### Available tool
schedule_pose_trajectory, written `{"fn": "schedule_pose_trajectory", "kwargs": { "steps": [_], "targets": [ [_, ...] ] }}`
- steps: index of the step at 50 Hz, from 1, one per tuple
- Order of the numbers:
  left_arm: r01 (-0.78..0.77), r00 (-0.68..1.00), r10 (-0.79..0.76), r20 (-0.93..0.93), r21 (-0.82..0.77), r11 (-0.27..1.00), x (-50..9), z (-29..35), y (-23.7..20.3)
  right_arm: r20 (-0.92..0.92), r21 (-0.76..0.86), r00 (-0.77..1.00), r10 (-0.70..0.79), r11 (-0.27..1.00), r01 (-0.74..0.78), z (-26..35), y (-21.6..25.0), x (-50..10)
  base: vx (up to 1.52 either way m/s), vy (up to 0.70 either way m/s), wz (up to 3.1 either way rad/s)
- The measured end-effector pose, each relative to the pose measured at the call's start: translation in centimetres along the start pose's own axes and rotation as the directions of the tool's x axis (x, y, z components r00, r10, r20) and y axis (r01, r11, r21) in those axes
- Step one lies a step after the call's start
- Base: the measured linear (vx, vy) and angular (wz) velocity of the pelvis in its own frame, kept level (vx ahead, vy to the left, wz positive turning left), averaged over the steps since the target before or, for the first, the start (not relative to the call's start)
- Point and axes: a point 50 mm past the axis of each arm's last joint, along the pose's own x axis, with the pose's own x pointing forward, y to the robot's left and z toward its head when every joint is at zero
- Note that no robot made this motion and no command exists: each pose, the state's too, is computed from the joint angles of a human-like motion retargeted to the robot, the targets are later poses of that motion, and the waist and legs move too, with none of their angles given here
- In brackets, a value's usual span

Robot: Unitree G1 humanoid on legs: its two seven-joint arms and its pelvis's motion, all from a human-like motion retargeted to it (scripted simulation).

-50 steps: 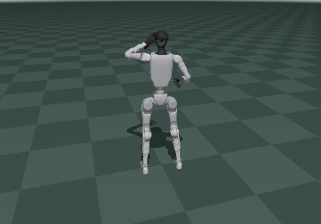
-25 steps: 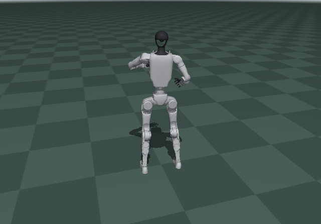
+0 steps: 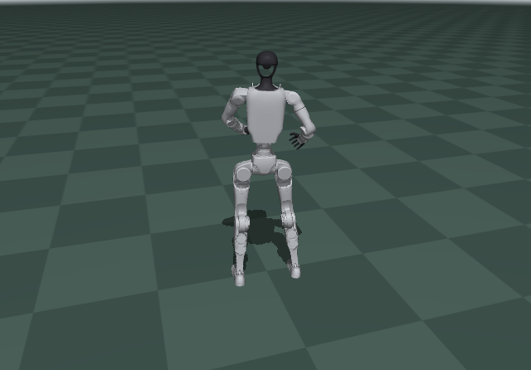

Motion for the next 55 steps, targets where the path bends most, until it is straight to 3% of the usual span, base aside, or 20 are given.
{"fn": "schedule_pose_trajectory", "kwargs": {
  "steps": [4, 10, 15, 23, 32, 46, 55],
  "targets": [
    [-0.011, 1.000, 0.011, 0.006, -0.034, 0.999, -0.2, -0.2, 1.0, 0.009, 0.003, 1.000, 0.021, 1.000, -0.021, 0.2, 0.1, 0.0, 0.00, 0.00, 0.00],
    [-0.239, 0.969, 0.240, 0.054, -0.026, 0.971, -1.8, -0.7, 5.3, 0.011, 0.014, 1.000, -0.018, 1.000, 0.017, 0.3, -0.1, 0.0, 0.00, 0.00, 0.00],
    [-0.404, 0.909, 0.415, 0.040, -0.162, 0.900, -3.8, -1.0, 9.3, -0.005, 0.021, 1.000, -0.024, 0.999, 0.024, 0.2, 0.0, 0.1, 0.00, 0.00, 0.00],
    [-0.631, 0.735, 0.659, -0.164, -0.523, 0.573, -7.1, -2.7, 15.0, -0.011, 0.028, 0.999, -0.031, 0.999, 0.031, 0.6, 0.1, 0.4, 0.00, 0.00, 0.00],
    [-0.705, 0.521, 0.796, -0.309, -0.681, 0.197, -9.9, -5.1, 22.5, -0.017, 0.017, 1.000, 0.009, 1.000, -0.009, 0.8, 0.3, 0.9, 0.00, 0.00, 0.00],
    [-0.835, 0.386, 0.756, -0.528, -0.549, 0.043, -10.5, -10.6, 31.4, -0.015, -0.005, 0.999, 0.046, 0.999, -0.047, 0.9, 0.0, 1.2, 0.00, 0.00, 0.00],
    [-0.984, 0.132, 0.594, -0.794, -0.175, -0.015, -12.7, -16.2, 32.3, 0.026, -0.045, 0.999, 0.030, 0.999, -0.029, 1.6, -0.6, 2.1, 0.00, 0.00, 0.00]
  ]
}}
